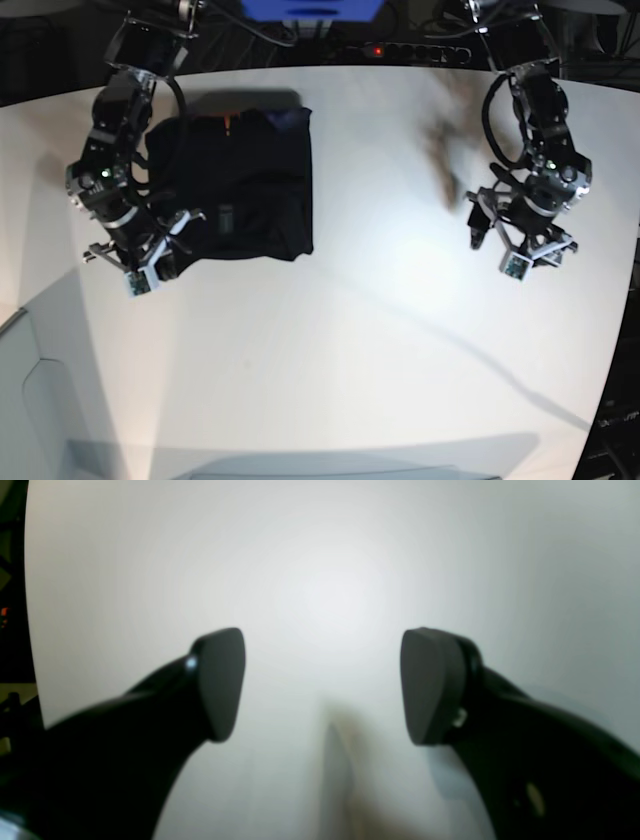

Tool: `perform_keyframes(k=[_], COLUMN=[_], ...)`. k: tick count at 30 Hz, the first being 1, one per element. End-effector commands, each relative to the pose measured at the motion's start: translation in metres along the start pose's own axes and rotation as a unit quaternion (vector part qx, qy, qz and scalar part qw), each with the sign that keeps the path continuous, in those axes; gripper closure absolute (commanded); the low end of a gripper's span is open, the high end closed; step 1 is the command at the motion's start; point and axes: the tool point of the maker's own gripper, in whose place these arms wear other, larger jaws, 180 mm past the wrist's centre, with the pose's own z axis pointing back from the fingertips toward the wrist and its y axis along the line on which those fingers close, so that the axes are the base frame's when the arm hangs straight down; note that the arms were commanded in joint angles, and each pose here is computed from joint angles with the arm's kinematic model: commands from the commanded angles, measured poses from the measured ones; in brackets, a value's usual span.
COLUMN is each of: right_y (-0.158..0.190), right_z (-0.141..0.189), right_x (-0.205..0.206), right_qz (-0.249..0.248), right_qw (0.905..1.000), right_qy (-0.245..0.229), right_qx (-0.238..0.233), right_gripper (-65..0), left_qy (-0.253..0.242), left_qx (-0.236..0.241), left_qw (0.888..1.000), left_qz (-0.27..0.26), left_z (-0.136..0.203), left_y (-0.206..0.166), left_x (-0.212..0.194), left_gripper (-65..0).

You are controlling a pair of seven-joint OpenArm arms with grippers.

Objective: Fold the T-shirt properly
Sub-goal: 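Press and square the bundle's side with the right gripper, then tuck and smooth the bundle's collar edge with the right gripper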

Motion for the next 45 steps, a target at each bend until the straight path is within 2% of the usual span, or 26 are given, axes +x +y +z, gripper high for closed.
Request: perform_keyframes(k=[1,7,12,14,18,21,24,26,29,31,32,34,38,45], right_y=[-0.001,0.01,0.017,0.017,0.009,-0.006,-0.012,-0.013,-0.005,0.0,0.001,0.005,0.023,0.048], right_z=[0.002,-0.009,-0.03,-0.03,-0.026,-0.005,0.021,0.039,0.056,0.06,0.062,0.069,0.077,0.096], right_x=[0.023,0.035,0.024,0.024,0.036,0.058,0.068,0.072,0.052,0.027,0.012,-0.016,-0.046,-0.06], right_qz=[0.003,-0.013,-0.029,-0.029,-0.023,0.001,0.019,0.032,0.041,0.04,0.036,0.022,0.004,-0.036], right_qw=[0.9993,0.9985,0.9986,0.9986,0.9986,0.9974,0.9946,0.9924,0.9936,0.9962,0.9973,0.9987,0.9997,0.9989], right_qy=[-0.037,-0.05,-0.025,-0.024,-0.039,-0.072,-0.097,-0.108,-0.091,-0.062,-0.044,-0.014,0.016,-0.024], right_qx=[-0.001,0.015,0.037,0.038,0.026,-0.003,-0.032,-0.049,-0.053,-0.047,-0.046,-0.043,-0.019,0.019], right_gripper=[0.0,0.0,-0.4,-6.5,-25.1,-31.9,-30.2,-25.4,-12.2,-2.5,0.0,0.0,0.0,0.0], left_qy=[-0.023,-0.013,-0.004,0.0,0.002,0.003,0.003,0.003,0.003,0.003,0.004,0.004,0.006,0.007], left_qx=[0.012,0.006,0.002,0.001,0.009,0.022,0.026,0.026,0.027,0.028,0.031,0.033,0.033,0.031], left_qw=[1.0,1.0,1.0,1.0,1.0,1.0,1.0,1.0,1.0,1.0,1.0,0.999,0.999,0.999], left_qz=[-0.004,-0.004,-0.004,-0.005,0.002,0.015,0.014,0.013,0.012,0.011,0.007,0.003,0.004,0.005], left_z=[0.004,0.005,0.006,0.007,0.009,0.012,0.013,0.013,0.013,0.014,0.015,0.015,0.014,0.013], left_y=[0.008,0.004,0.0,-0.001,0.005,0.015,0.018,0.018,0.019,0.02,0.024,0.027,0.028,0.027], left_x=[0.015,0.004,-0.004,-0.007,-0.01,-0.014,-0.014,-0.014,-0.013,-0.013,-0.013,-0.013,-0.014,-0.015], left_gripper=[-46.6,-46.6,-46.6,-46.6,-46.6,-46.6,-46.6,-46.6,-46.6,-46.6,-46.6,-46.6,-46.6,-46.6])
